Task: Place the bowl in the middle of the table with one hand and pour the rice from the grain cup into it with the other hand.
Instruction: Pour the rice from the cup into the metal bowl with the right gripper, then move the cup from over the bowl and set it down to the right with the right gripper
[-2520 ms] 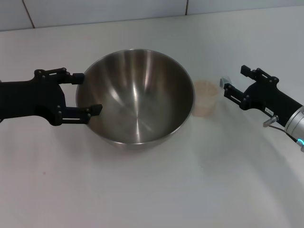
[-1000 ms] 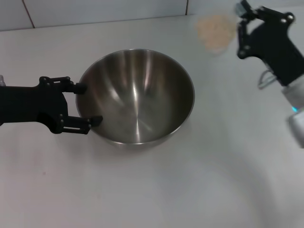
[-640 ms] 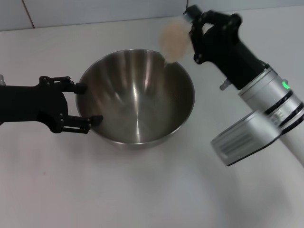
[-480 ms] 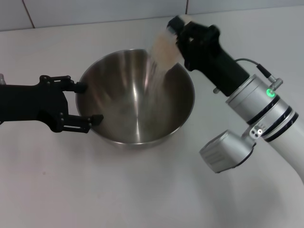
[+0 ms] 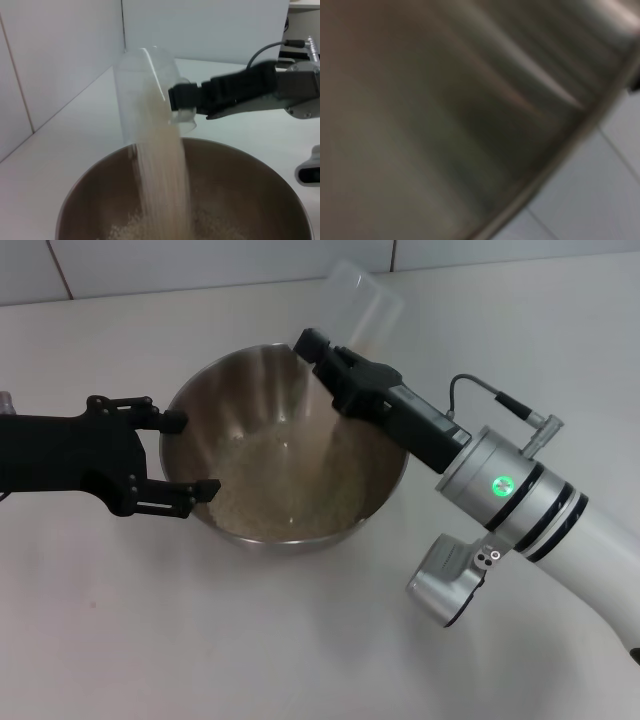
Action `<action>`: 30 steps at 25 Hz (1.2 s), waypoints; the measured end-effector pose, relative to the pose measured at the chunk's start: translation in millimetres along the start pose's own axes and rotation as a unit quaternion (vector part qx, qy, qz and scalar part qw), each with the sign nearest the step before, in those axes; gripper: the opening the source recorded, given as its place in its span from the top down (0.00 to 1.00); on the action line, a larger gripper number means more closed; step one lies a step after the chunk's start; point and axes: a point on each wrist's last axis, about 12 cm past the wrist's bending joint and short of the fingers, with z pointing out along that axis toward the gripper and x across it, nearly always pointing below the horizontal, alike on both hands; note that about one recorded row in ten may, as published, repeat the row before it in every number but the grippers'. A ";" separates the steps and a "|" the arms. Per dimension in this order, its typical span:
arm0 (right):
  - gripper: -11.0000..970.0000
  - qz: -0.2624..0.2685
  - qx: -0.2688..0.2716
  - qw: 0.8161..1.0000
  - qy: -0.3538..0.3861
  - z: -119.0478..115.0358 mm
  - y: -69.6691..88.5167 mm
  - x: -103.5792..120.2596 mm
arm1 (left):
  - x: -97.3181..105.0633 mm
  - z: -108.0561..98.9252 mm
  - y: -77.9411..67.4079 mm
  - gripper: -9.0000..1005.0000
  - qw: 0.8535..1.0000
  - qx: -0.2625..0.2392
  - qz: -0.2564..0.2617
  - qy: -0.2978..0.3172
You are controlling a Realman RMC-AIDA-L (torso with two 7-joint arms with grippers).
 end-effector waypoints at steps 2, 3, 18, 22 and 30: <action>0.97 -0.049 -0.001 0.999 -0.010 1.1 0.1 -2.4 | -0.2 0.0 0.0 0.14 1.000 0.001 0.000 0.000; 0.97 -0.068 -0.002 0.998 -0.015 1.8 0.6 -3.1 | -0.2 -0.1 0.1 0.14 1.000 0.001 0.000 0.000; 0.97 0.489 0.013 0.847 0.205 14.5 -36.6 4.7 | 0.4 -0.5 -0.2 0.14 1.000 0.002 -0.001 0.001; 0.97 0.651 0.074 0.706 0.271 -4.6 -27.4 17.8 | 0.1 -0.4 -0.2 0.14 1.000 0.002 0.000 0.001; 0.97 0.813 0.106 0.455 0.347 -51.4 44.6 43.6 | -0.4 0.1 -0.4 0.14 1.000 0.003 0.004 0.000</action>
